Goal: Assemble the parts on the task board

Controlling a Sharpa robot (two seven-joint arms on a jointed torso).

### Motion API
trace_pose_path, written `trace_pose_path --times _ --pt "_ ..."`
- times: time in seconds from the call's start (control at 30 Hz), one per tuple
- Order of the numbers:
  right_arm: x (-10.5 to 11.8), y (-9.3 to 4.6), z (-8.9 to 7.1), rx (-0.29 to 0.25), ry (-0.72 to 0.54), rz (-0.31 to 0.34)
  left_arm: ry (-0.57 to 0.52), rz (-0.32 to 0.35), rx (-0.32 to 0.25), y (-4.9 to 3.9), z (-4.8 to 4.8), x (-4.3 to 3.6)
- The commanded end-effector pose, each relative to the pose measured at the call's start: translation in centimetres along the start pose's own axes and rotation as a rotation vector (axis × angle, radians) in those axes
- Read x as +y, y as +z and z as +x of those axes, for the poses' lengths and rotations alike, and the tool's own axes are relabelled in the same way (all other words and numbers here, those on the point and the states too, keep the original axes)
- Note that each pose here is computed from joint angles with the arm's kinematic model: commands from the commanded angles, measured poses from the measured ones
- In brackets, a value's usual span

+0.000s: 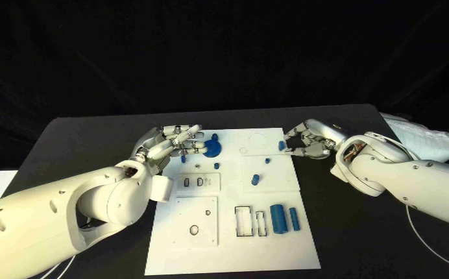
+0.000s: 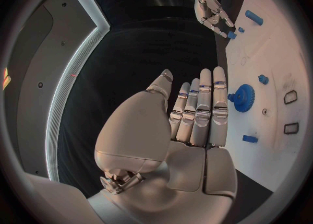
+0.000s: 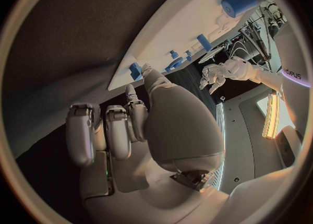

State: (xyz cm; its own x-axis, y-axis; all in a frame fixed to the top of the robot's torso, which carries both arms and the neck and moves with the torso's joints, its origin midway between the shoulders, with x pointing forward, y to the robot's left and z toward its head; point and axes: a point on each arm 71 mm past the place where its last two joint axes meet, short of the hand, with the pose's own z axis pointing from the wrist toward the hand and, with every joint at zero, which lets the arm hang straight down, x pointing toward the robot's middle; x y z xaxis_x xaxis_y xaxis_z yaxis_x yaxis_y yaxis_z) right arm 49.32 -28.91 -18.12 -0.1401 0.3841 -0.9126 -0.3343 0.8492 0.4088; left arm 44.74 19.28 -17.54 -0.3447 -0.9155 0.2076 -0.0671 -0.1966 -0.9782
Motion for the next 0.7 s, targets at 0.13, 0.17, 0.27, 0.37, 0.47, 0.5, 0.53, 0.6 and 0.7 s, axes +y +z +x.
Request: trace_pose_path --times 0.13,0.17,0.27,0.37,0.47,0.5,0.53,0.6,0.7 --pt "0.30 0.52 0.59 0.006 -0.013 -0.017 -0.011 0.005 0.023 0.07 0.29 -0.06" --pt "0.30 0.58 0.64 0.004 -0.013 -0.016 -0.012 0.005 0.023 0.08 0.30 -0.06" --pt "0.30 0.73 0.75 0.001 -0.012 -0.012 -0.012 0.004 0.025 0.10 0.34 -0.04" --pt "0.30 0.86 0.85 -0.001 -0.009 -0.009 -0.012 0.003 0.025 0.11 0.32 -0.03" --pt "0.37 0.97 0.95 -0.001 -0.006 -0.008 -0.012 0.003 0.024 0.11 0.30 -0.02" --pt "0.40 1.01 0.99 0.000 -0.005 -0.009 -0.012 0.003 0.024 0.11 0.30 -0.02" --pt "0.45 1.06 1.03 0.000 -0.004 -0.009 -0.012 0.003 0.025 0.12 0.31 -0.02" --pt "0.48 1.12 1.08 0.001 -0.004 -0.008 -0.013 0.002 0.026 0.12 0.35 -0.01" --pt "0.43 1.18 1.10 0.002 -0.002 -0.005 -0.013 0.001 0.028 0.12 0.38 0.00"
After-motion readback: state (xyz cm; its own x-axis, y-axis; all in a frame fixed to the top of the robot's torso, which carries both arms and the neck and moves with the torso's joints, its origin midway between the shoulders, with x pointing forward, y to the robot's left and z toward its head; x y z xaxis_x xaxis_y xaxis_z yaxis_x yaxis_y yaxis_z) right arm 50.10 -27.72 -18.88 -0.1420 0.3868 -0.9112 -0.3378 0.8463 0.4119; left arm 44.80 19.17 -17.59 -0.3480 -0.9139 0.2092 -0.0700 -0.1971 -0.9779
